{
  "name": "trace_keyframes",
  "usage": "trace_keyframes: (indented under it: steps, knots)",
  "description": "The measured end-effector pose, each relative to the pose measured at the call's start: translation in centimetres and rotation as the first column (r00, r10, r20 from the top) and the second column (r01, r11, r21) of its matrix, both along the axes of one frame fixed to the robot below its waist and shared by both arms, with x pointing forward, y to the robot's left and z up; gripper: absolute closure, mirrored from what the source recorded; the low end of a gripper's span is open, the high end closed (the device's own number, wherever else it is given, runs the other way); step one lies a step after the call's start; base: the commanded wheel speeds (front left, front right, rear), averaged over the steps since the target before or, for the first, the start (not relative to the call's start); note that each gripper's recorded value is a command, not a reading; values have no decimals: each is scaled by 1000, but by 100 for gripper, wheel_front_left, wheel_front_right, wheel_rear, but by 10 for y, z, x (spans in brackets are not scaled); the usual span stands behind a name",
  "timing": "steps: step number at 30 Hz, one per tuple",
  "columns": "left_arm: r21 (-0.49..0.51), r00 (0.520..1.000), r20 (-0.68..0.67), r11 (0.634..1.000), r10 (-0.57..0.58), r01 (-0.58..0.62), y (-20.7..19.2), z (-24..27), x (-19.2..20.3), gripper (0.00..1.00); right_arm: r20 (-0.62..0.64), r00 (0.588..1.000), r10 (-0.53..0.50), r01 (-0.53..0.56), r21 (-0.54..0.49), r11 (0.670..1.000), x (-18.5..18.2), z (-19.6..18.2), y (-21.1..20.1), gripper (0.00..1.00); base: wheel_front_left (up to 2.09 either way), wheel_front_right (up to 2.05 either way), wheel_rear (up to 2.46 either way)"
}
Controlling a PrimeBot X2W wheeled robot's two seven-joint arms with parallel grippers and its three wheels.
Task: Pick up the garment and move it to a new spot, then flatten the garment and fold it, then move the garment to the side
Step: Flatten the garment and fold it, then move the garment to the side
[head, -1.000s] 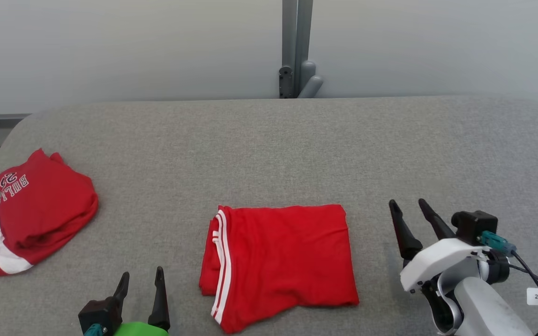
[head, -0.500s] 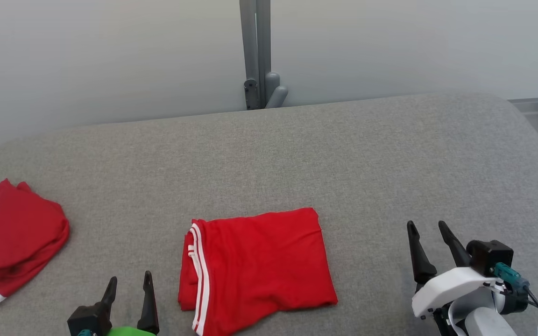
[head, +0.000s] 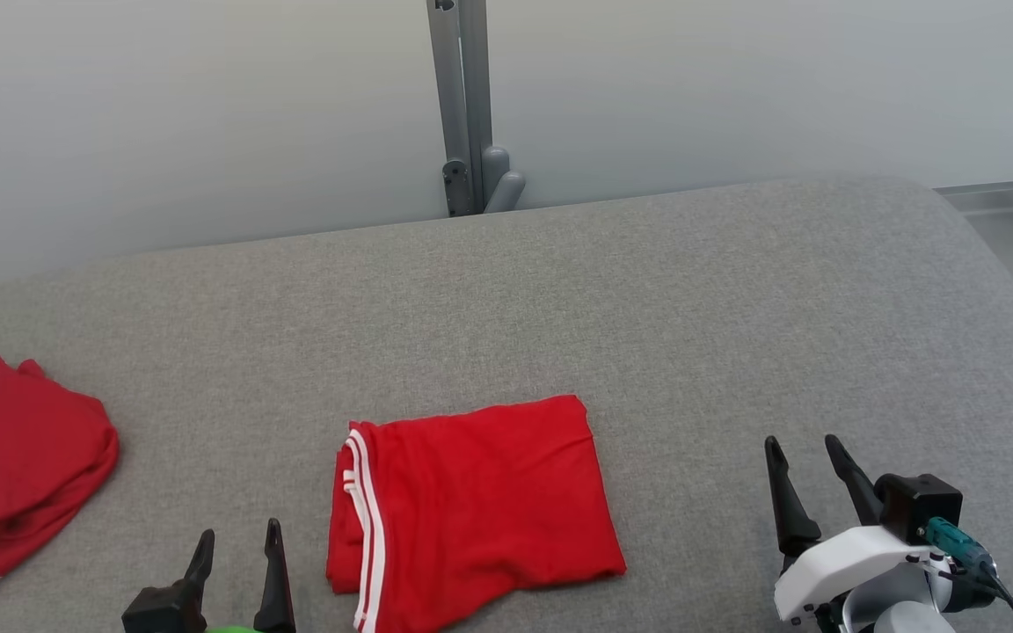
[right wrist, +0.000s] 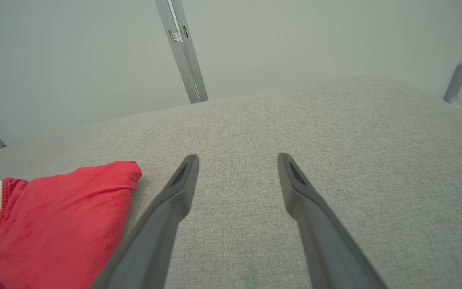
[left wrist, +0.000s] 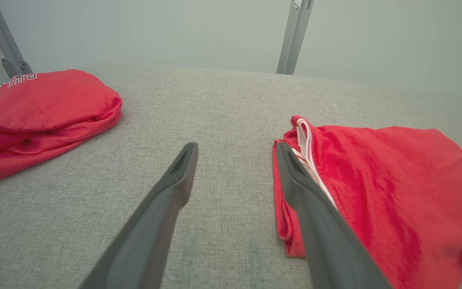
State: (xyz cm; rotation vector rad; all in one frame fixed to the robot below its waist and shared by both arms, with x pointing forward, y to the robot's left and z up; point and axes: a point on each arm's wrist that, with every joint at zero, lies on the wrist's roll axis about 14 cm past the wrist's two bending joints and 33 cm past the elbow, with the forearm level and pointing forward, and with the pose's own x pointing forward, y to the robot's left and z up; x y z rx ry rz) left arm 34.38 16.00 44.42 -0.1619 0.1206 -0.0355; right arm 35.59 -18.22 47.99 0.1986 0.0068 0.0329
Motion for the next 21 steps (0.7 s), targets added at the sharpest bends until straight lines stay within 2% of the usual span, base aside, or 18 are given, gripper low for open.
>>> trace_keyframes:
  steps: [10, 17, 21]
  knots:
    - [-1, 1000, -12, 1000, 20, -20, 6, -4, -4, 0, -9, 999, 41, -41, -19, 999, 8, -3, 12, 0, 0, 0, 0]
    - [-4, 999, -26, 999, 45, -45, 13, -8, -10, 0, -27, 990, 137, -138, -31, 990, 16, -8, 44, 0, 0, 0, 0]
    - [-5, 996, -38, 996, 85, -85, 24, -12, -18, 0, -44, 971, 233, -236, -63, 970, 22, -13, 75, 0, 0, 0, 0]
